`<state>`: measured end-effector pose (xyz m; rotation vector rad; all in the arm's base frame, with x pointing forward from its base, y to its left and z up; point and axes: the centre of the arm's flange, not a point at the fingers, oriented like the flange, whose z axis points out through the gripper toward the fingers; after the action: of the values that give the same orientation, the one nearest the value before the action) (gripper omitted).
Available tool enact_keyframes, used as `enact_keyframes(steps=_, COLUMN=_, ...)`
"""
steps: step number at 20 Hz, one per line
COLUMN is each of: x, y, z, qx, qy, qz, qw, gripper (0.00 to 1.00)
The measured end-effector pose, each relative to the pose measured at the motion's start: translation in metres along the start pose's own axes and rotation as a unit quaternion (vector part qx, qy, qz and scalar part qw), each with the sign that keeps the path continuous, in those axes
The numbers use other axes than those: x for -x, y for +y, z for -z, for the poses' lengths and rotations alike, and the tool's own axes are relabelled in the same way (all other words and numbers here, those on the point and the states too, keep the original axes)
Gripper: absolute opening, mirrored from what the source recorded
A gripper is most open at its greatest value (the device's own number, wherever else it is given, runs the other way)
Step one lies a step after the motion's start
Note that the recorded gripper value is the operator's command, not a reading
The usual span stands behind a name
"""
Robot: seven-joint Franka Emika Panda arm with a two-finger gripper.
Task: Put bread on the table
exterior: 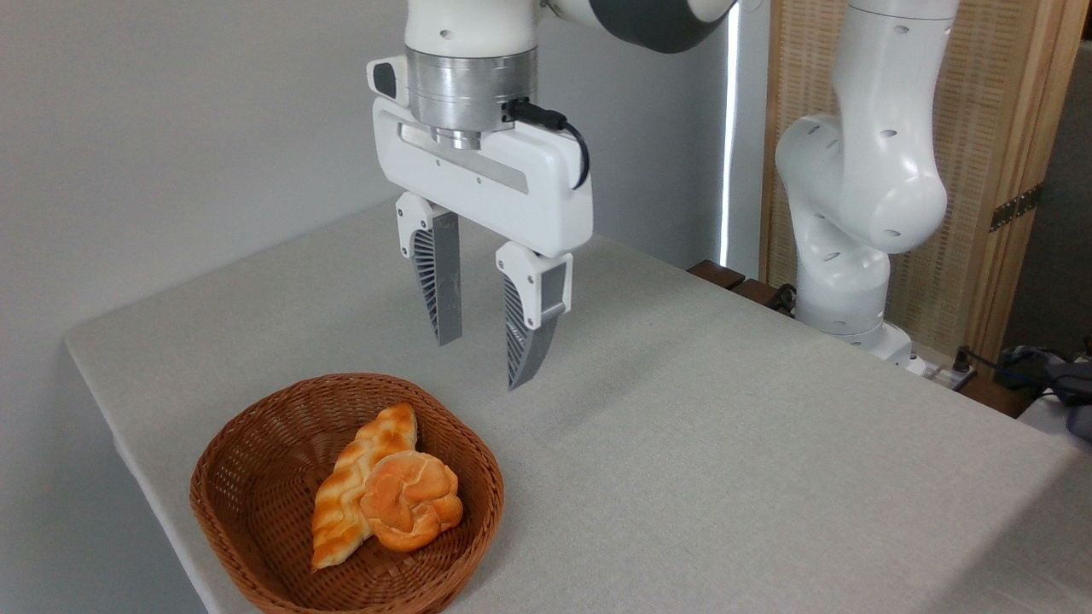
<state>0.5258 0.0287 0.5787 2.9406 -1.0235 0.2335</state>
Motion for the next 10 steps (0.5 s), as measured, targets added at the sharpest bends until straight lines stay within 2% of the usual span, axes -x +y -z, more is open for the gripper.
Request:
enact_keyframes(steps=1, x=0.004, y=-0.004, z=0.001, qx=0.0, qy=0.001, qz=0.005, qw=1.0, gripper=1.0)
enact_keyframes(steps=3, x=0.0, y=0.009, z=-0.001, qx=0.024, qy=-0.01, qz=-0.018, qw=0.9995, gripper=1.0)
enact_keyframes(steps=4, x=-0.002, y=0.013, z=-0.001, qx=0.027, qy=-0.013, qz=-0.023, qw=0.9993, gripper=1.0)
enact_keyframes(steps=10, x=-0.003, y=0.015, z=0.0, qx=0.027, qy=-0.013, qz=-0.026, qw=0.9992, gripper=1.0)
